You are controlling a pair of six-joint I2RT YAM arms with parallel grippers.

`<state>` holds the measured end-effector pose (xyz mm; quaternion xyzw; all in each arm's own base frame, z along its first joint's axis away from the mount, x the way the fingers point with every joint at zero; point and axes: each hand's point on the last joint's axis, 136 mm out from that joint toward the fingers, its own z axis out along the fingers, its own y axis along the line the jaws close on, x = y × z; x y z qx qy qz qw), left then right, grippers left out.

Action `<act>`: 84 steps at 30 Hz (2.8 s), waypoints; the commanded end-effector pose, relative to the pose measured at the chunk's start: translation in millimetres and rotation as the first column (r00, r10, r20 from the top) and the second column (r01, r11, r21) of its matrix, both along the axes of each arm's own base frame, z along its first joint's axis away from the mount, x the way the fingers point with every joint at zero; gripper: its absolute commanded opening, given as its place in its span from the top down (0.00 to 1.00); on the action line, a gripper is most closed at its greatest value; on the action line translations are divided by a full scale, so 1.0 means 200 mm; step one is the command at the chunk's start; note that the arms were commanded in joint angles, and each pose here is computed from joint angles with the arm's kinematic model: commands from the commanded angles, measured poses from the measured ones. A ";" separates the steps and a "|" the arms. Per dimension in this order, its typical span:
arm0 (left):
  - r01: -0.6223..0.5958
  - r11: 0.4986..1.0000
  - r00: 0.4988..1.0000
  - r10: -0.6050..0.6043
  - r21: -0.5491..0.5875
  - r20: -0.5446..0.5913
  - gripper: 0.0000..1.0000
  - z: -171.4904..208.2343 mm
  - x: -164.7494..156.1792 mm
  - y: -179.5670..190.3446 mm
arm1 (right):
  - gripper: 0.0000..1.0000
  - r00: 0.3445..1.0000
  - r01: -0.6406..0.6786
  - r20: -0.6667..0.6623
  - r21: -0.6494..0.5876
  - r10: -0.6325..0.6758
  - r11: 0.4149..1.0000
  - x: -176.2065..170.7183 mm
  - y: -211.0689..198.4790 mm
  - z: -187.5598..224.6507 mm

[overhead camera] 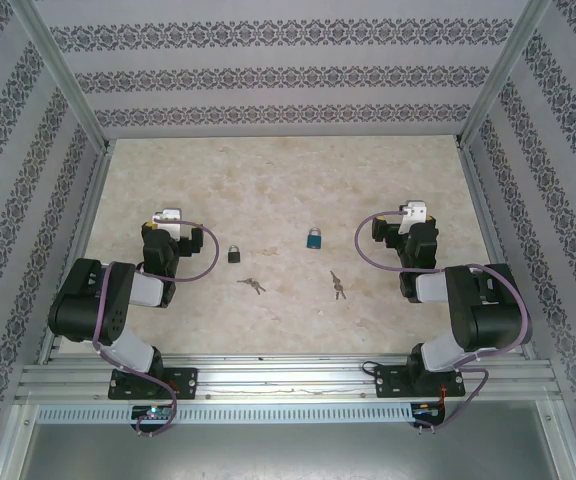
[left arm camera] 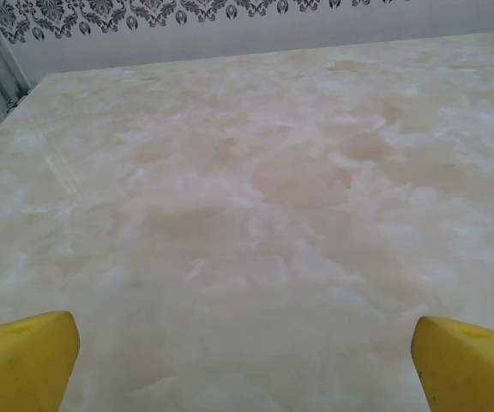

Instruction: Unlock with the key

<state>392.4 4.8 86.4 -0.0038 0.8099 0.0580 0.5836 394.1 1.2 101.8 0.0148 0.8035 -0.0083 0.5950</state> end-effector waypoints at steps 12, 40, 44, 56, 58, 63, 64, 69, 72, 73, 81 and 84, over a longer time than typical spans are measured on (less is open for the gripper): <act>0.017 1.000 1.000 -0.017 -0.004 0.018 0.01 0.02 0.01 -0.02 | 0.02 0.999 -0.029 0.019 0.013 0.029 0.999 0.03 0.02 0.03; -0.161 0.987 0.985 0.162 -0.022 0.065 0.01 0.07 -0.03 0.14 | 0.02 0.995 0.075 0.061 0.011 -0.076 0.997 -0.08 -0.05 0.27; -0.189 0.982 0.981 0.188 0.012 0.058 0.01 0.14 -0.04 0.13 | 0.02 0.996 -0.006 0.085 0.209 -0.012 0.978 -0.10 0.03 0.49; -0.080 0.861 0.995 0.041 -0.502 -0.089 0.01 0.55 0.07 -0.07 | 0.02 0.934 -0.242 0.064 0.838 0.351 0.490 -0.01 0.43 0.78; -0.035 0.772 0.999 0.040 -0.634 -0.007 0.01 0.57 0.04 -0.11 | 0.02 0.882 -0.313 0.124 0.875 0.455 0.369 0.00 0.51 0.83; 0.036 0.584 0.999 -0.029 -0.811 0.023 0.01 0.51 -0.06 -0.18 | 0.02 0.804 -0.394 0.068 0.804 0.591 0.444 -0.08 0.83 0.82; 0.019 0.595 0.997 -0.075 -0.804 -0.032 0.01 0.49 -0.07 -0.21 | 0.02 0.822 -0.386 0.002 0.738 0.570 0.553 -0.11 0.87 0.79; -0.004 0.579 0.964 -0.216 -0.815 -0.158 0.02 0.43 -0.16 -0.34 | 0.02 0.899 -0.295 0.028 0.778 0.438 0.555 -0.18 0.89 0.81; -0.048 0.543 0.947 -0.242 -0.838 -0.211 0.07 0.36 -0.26 -0.38 | 0.30 0.803 -0.358 0.068 0.849 0.592 0.388 -0.19 1.03 0.82; -0.070 0.534 0.940 -0.247 -0.843 -0.234 0.09 0.33 -0.30 -0.40 | 0.38 0.780 -0.341 0.009 0.844 0.625 0.413 -0.20 1.09 0.78; -0.229 0.511 0.876 -0.263 -0.828 -0.405 0.29 0.12 -0.61 -0.45 | 0.69 0.616 -0.340 -0.434 0.606 0.657 0.719 -0.37 1.51 0.33; -0.247 0.496 0.880 -0.245 -0.833 -0.407 0.31 0.09 -0.68 -0.44 | 0.71 0.567 -0.376 -0.530 0.514 0.631 0.771 -0.43 1.63 0.17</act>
